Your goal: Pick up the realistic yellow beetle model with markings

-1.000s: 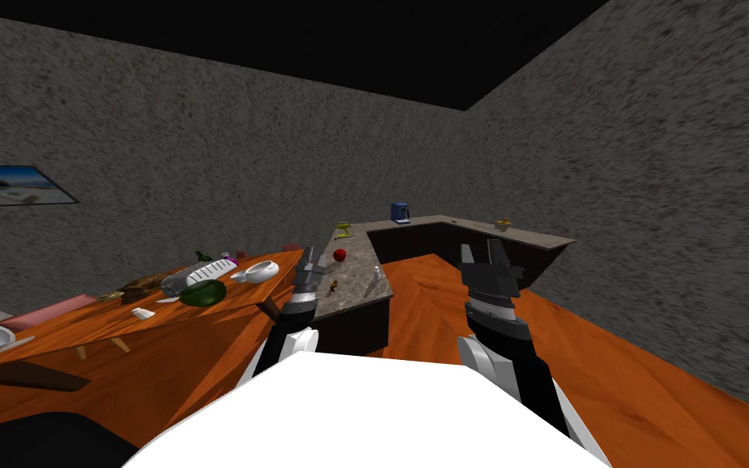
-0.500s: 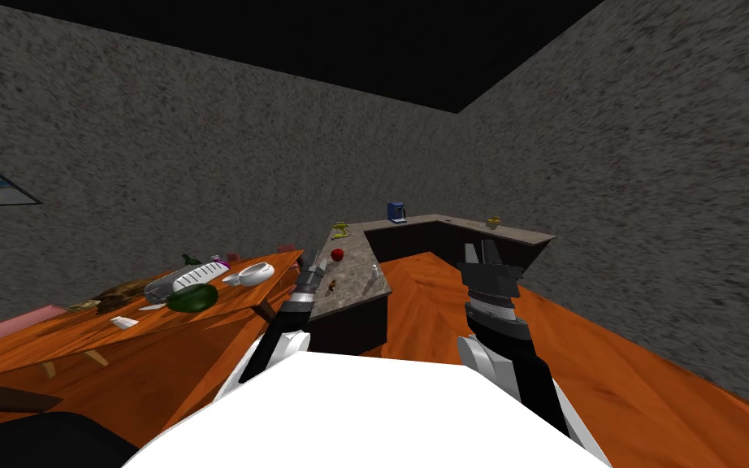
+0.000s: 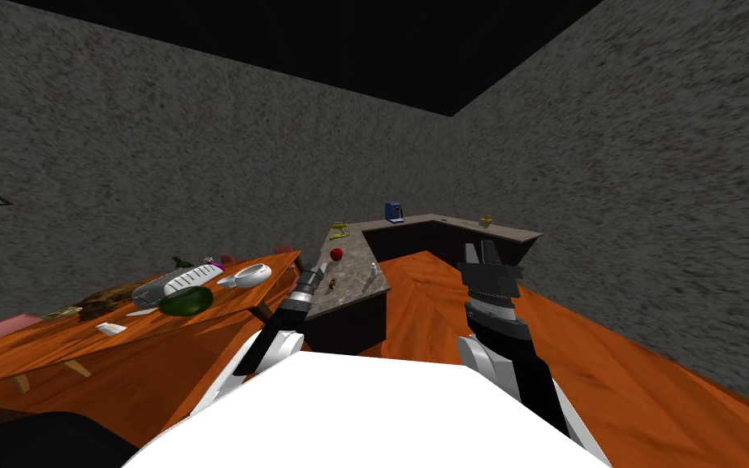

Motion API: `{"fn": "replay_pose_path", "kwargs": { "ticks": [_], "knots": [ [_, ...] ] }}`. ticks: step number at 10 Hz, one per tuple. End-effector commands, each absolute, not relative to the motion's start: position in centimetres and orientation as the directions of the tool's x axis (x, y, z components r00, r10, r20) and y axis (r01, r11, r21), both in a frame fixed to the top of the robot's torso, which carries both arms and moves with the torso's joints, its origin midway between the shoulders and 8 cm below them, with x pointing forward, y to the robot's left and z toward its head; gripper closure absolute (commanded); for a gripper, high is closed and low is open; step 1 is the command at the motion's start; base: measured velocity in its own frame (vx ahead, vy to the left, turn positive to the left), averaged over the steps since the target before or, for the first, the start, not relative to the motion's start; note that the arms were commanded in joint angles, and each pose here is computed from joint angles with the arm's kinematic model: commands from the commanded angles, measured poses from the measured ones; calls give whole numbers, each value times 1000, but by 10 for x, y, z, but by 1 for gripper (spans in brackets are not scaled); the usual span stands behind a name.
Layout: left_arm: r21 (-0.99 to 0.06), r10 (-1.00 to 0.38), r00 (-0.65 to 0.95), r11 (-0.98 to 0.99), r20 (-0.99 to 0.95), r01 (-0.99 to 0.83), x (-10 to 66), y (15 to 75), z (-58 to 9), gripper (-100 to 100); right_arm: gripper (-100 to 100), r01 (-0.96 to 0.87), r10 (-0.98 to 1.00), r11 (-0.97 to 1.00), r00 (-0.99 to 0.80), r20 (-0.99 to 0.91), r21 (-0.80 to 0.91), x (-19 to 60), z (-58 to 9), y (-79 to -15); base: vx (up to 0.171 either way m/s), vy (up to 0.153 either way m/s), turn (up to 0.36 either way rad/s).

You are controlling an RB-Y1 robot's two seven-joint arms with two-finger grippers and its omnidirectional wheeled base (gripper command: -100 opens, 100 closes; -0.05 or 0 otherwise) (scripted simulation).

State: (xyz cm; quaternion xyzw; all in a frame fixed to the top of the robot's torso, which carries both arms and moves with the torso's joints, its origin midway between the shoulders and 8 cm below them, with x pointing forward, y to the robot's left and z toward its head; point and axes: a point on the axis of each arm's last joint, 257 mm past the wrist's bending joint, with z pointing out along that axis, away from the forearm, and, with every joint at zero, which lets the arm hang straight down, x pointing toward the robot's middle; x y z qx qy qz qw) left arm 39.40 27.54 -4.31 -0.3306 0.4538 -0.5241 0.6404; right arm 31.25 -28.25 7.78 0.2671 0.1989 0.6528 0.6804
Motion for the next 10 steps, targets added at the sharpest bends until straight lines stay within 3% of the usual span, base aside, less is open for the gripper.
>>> {"fn": "replay_pose_path", "kwargs": {
  "ticks": [1, 10],
  "knots": [
    [-907, -960, 28, 272, -278, 322, 399, 281, -54, -100, 0, -782, 995, 5, 69, 78, 623, 312, 78, -283, -59, 23, -104],
    [-913, -920, -8, 387, -391, 132, 413, 309, -95, -100, 0, -782, 995, 5, 69, 78, 623, 312, 78, -283, -37, 11, -61]
  ]
}}
